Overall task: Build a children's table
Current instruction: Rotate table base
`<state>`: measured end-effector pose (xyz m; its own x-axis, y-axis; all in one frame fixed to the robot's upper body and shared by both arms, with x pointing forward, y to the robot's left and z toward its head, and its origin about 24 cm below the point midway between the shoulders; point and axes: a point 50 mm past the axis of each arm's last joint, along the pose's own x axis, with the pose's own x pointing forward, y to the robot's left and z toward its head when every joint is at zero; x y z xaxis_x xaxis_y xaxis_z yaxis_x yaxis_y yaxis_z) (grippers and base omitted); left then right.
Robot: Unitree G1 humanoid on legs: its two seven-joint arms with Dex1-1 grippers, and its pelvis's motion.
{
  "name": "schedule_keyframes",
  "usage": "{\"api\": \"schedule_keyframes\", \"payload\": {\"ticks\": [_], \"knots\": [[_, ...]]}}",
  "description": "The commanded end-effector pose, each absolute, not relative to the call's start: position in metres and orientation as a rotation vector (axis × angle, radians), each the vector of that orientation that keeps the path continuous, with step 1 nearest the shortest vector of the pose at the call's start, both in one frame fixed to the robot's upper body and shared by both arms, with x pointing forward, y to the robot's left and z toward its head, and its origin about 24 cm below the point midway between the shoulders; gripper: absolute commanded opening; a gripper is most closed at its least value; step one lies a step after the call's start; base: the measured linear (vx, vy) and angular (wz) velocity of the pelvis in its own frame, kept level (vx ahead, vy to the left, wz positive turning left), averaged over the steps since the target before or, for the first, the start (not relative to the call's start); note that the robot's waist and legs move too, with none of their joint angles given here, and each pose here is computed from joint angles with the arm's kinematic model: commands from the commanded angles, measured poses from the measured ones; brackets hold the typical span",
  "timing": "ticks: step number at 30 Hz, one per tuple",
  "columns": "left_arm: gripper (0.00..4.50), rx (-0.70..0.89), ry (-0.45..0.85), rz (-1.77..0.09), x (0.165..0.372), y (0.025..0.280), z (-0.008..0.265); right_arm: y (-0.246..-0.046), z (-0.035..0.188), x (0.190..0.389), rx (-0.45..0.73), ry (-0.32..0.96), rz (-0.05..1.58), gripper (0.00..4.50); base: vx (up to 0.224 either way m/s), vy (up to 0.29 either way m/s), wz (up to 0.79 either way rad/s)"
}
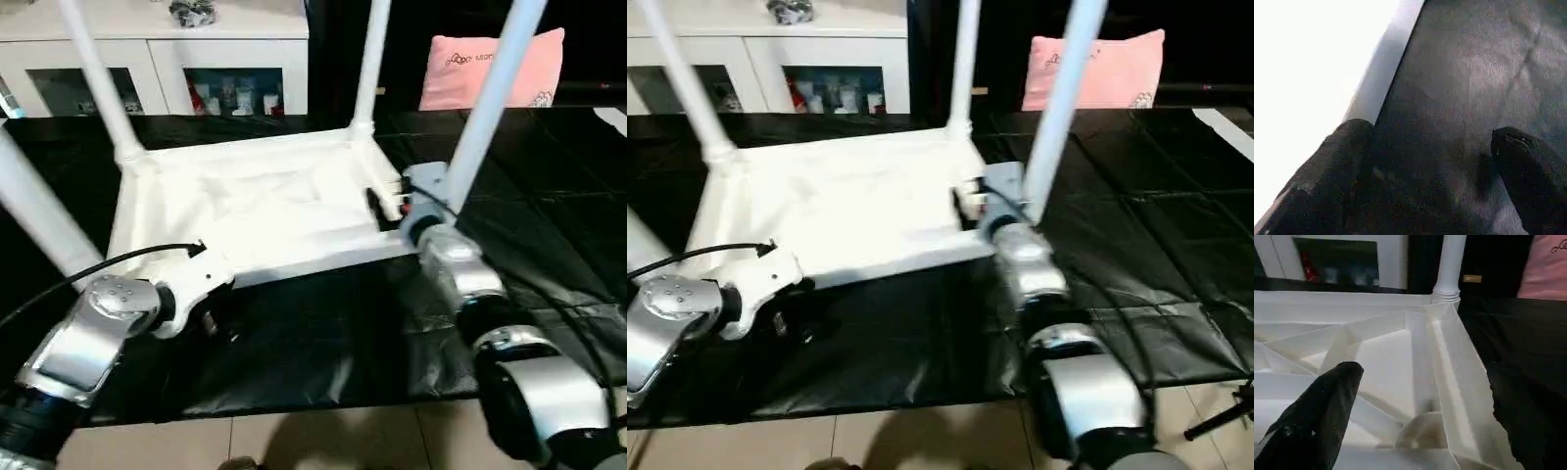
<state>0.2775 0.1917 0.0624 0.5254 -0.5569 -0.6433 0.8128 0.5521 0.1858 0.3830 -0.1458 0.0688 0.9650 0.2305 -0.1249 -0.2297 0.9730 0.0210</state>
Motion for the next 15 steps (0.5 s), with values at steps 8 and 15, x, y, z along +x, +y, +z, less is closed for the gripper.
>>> {"api": "schedule_keyframes", "payload": {"ticks": [8,15], "knots": [[4.47,0.29,0.314,-0.766,0.275,0.182,0.076,-0.162,0.072,0.366,0.056,-0.026,0.346,4.5,0.0,0.0,0.0],[4.47,0.088,0.256,-0.752,0.246,0.195,0.073,-0.143,0.074,0.343,0.177,-0.141,0.48,4.5,0.0,0.0,0.0]]}}
